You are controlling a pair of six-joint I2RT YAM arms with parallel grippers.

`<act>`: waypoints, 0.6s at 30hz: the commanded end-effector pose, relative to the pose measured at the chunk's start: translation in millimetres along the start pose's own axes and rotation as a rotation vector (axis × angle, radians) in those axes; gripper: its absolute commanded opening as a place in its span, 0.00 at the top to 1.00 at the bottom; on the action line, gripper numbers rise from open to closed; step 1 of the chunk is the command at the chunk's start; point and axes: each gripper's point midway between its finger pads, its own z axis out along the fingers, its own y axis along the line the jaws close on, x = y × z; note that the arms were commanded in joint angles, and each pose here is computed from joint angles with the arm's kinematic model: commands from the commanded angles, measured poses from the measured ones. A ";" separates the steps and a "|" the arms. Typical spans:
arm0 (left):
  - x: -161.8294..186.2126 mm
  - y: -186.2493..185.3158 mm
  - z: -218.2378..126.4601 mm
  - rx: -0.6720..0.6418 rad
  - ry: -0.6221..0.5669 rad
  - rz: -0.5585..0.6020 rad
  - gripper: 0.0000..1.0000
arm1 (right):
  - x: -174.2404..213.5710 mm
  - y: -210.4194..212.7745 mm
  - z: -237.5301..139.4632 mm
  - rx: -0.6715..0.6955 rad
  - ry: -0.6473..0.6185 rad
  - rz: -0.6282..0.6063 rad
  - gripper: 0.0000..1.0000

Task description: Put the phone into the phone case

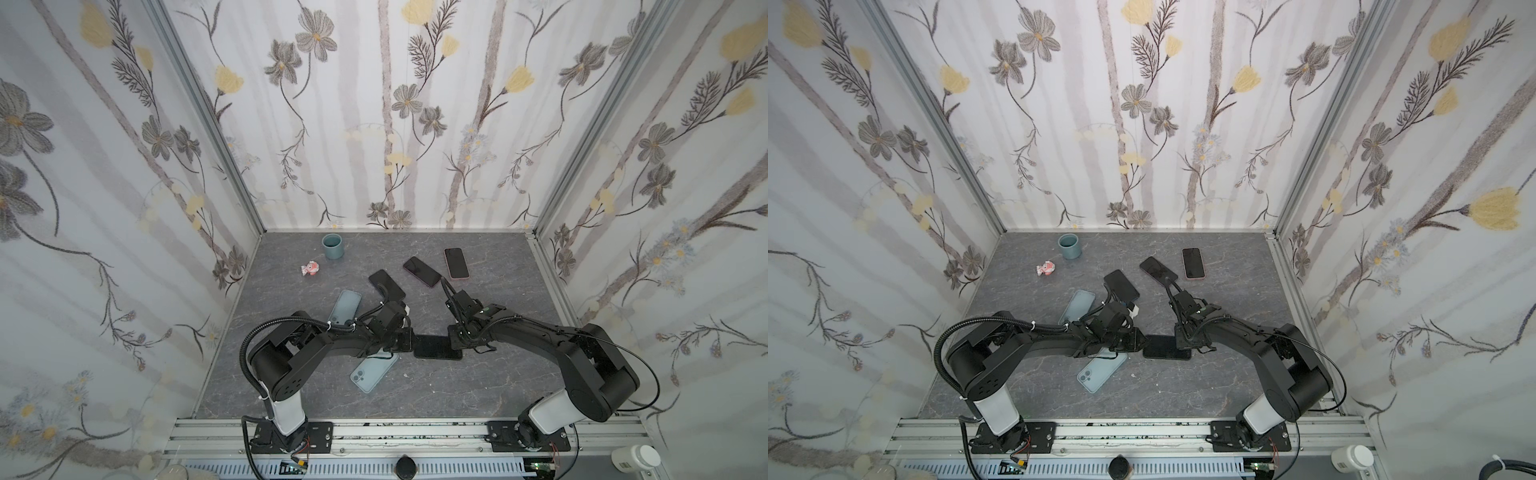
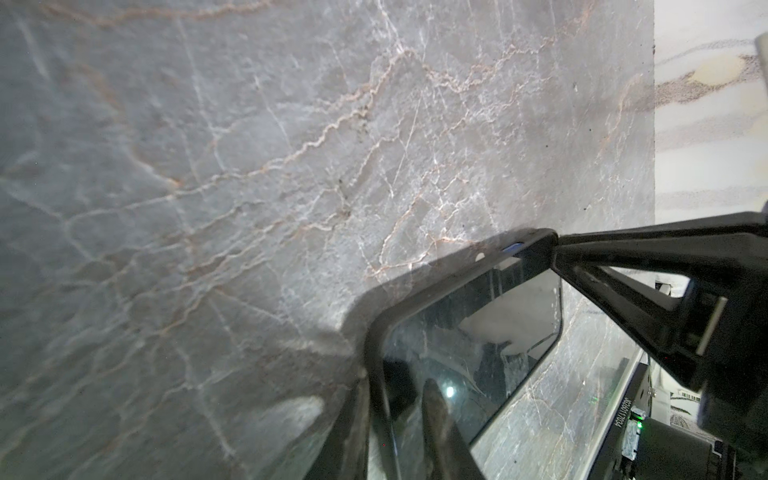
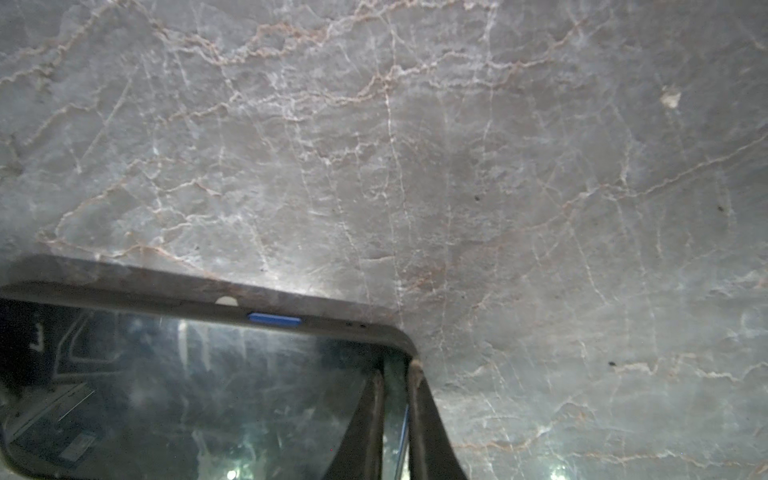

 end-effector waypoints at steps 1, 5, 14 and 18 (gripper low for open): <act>0.9 2.5 0.9 -0.009 0.003 -0.010 0.75 | 17.4 2.7 5.8 -0.008 0.080 -0.002 0.87; -9.5 -6.3 -2.9 -0.002 -0.019 0.020 0.75 | -7.9 12.8 -18.1 -0.043 -0.004 -0.021 0.84; -92.4 -58.5 -71.5 0.021 -0.237 0.193 0.74 | -102.9 53.1 -125.8 -0.217 -0.398 -0.111 0.82; -124.8 -81.4 -126.9 -0.032 -0.366 0.355 0.72 | -133.1 56.1 -184.3 -0.261 -0.641 -0.154 0.72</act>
